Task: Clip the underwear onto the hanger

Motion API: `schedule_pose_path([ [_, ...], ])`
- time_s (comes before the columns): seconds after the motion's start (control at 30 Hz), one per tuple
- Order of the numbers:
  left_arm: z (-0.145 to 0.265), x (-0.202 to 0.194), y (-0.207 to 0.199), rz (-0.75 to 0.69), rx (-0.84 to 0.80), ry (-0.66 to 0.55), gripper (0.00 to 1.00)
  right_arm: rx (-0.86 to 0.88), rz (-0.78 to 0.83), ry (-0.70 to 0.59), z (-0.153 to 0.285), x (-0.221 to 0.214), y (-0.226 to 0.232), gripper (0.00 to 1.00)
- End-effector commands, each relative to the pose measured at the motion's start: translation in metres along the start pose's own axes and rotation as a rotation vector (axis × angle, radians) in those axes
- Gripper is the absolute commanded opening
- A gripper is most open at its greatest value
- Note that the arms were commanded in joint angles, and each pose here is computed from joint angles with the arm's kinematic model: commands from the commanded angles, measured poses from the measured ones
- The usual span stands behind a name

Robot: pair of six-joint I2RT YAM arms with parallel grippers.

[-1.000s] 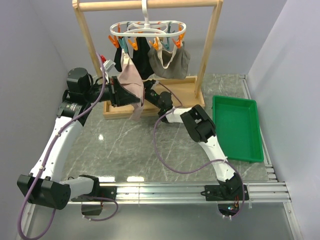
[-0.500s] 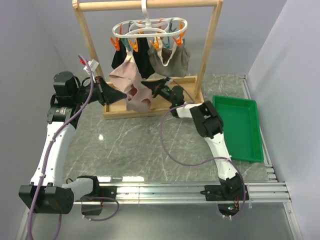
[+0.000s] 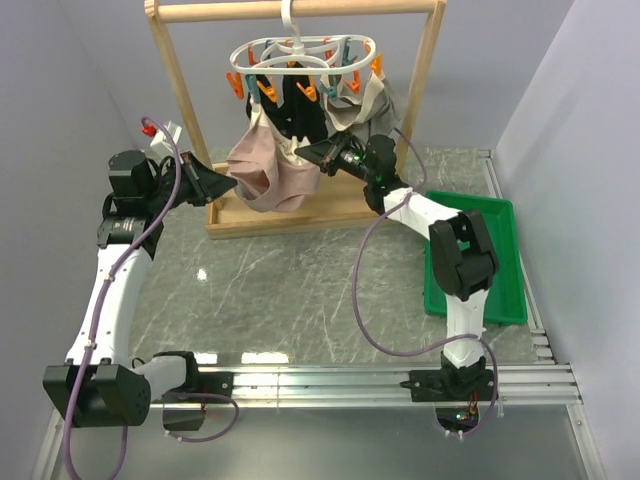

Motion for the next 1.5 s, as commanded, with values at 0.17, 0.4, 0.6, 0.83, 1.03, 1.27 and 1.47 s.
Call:
schedule_pose_path([
  [0.17,-0.009,0.004,0.024,0.022,0.115,-0.048,0.0,-0.249,0.62,0.016,0.019,-0.025,-0.006,0.0],
  [0.4,-0.011,0.003,0.018,0.03,0.067,-0.054,0.38,-0.257,0.882,0.014,0.011,-0.054,0.011,0.0],
  [0.6,0.003,0.013,0.0,-0.099,0.025,-0.085,0.51,-0.181,0.724,0.013,0.013,-0.059,0.02,0.0],
  [0.83,0.014,0.015,-0.008,-0.178,0.036,-0.105,0.55,-0.098,0.226,0.01,0.036,-0.069,0.012,0.0],
  [1.03,0.011,0.031,-0.021,-0.29,-0.04,-0.14,0.56,-0.067,0.054,-0.065,0.034,-0.063,0.025,0.0],
  [1.27,-0.004,0.049,-0.035,-0.405,-0.106,-0.128,0.56,-0.158,-0.003,-0.115,0.029,-0.056,0.006,0.0],
  [1.47,-0.03,0.044,-0.049,-0.45,-0.138,-0.086,0.48,-0.242,0.374,-0.075,0.017,-0.044,0.012,0.0],
])
Point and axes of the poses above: each gripper's point midway between its finger pads, its own z axis back along the fingers, its own y axis along the line the jaws close on, x = y × z, the point moved 4 cm from there along z, back along the fingers, and after that the axes turned 4 degrees about -z, right-handed, at the moved point
